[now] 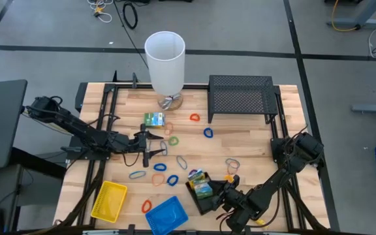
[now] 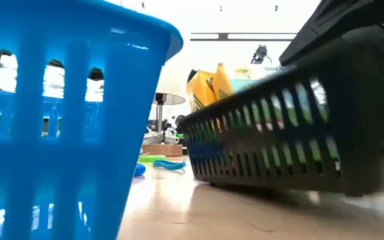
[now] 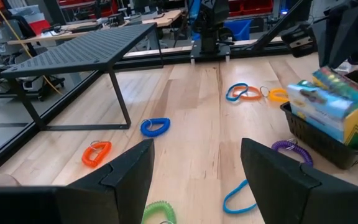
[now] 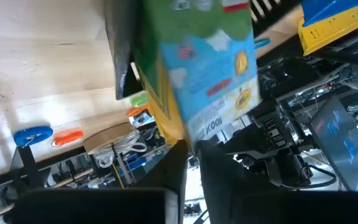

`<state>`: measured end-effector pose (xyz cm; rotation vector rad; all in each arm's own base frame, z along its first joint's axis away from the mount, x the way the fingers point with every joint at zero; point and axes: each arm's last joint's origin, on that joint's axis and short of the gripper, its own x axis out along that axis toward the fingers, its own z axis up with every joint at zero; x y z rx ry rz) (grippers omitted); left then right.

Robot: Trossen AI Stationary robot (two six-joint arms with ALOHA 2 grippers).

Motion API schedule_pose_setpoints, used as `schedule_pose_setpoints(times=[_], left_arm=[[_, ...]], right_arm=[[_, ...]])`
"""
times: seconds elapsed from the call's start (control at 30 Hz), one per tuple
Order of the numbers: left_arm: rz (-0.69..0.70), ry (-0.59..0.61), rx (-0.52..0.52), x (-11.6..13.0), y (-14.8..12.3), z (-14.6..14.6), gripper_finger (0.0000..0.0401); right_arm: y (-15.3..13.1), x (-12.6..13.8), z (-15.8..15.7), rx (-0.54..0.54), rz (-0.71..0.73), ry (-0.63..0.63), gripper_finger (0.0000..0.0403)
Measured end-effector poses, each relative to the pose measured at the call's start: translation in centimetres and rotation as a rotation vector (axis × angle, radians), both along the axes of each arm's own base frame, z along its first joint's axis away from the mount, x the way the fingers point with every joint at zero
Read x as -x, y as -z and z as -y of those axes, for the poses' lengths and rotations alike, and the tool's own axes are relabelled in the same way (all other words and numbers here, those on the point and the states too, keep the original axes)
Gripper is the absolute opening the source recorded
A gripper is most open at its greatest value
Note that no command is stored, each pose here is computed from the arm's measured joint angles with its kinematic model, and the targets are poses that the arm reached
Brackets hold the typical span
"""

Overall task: Pick & Place Office Desk Supplies
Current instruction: Put the yellow crayon box into the black bin

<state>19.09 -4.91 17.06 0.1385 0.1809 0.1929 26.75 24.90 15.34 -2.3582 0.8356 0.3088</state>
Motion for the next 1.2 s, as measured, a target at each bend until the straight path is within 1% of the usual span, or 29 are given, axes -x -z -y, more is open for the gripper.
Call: schedule_pose_setpoints(times=[0.3,0.43,0.57,0.67,0.73,0.8,0.93,0.97,1.03,1.13,1.2], left_arm=[[0.0,0.0,0.001,0.0,0.0,0.0,0.0246],[0.001,0.0,0.002,0.0,0.0,0.0,0.0246],[0.001,0.0,0.002,0.0,0.0,0.0,0.0246],[0.001,-0.001,0.004,0.0,0.0,0.0,0.0246],[0.002,-0.001,0.008,0.0,0.0,0.0,0.0246],[0.002,-0.001,0.008,0.0,0.0,0.0,0.0246],[0.002,-0.001,0.008,0.0,0.0,0.0,0.0246],[0.002,-0.001,0.008,0.0,0.0,0.0,0.0246],[0.002,-0.001,0.009,0.0,0.0,0.0,0.0246],[0.003,-0.002,0.012,0.0,0.0,0.0,0.0246],[0.003,-0.001,0.012,0.0,0.0,0.0,0.0246]], right_arm=[[-0.1,0.1,-0.4,-0.078,0.069,0.027,0.0099],[-0.7,-0.3,-1.0,-0.153,0.221,0.072,0.0114],[-1.6,-1.0,-1.6,-0.25,0.354,0.102,0.0118],[-2.1,-1.3,-2.0,-0.347,0.432,0.119,0.0109],[-2.3,-1.5,-2.1,-0.406,0.471,0.132,0.0096],[-2.3,-1.5,-2.2,-0.464,0.489,0.142,0.0075],[-2.3,-1.6,-2.3,-0.575,0.514,0.156,0.0015],[-2.4,-1.5,-2.4,-0.598,0.522,0.156,0.0008],[-2.6,-1.6,-2.7,-0.658,0.557,0.16,0.0008],[-3.5,-1.8,-3.3,-0.801,0.617,0.177,0.0004],[-4.4,-1.8,-3.6,-0.96,0.638,0.192,0.0004]])
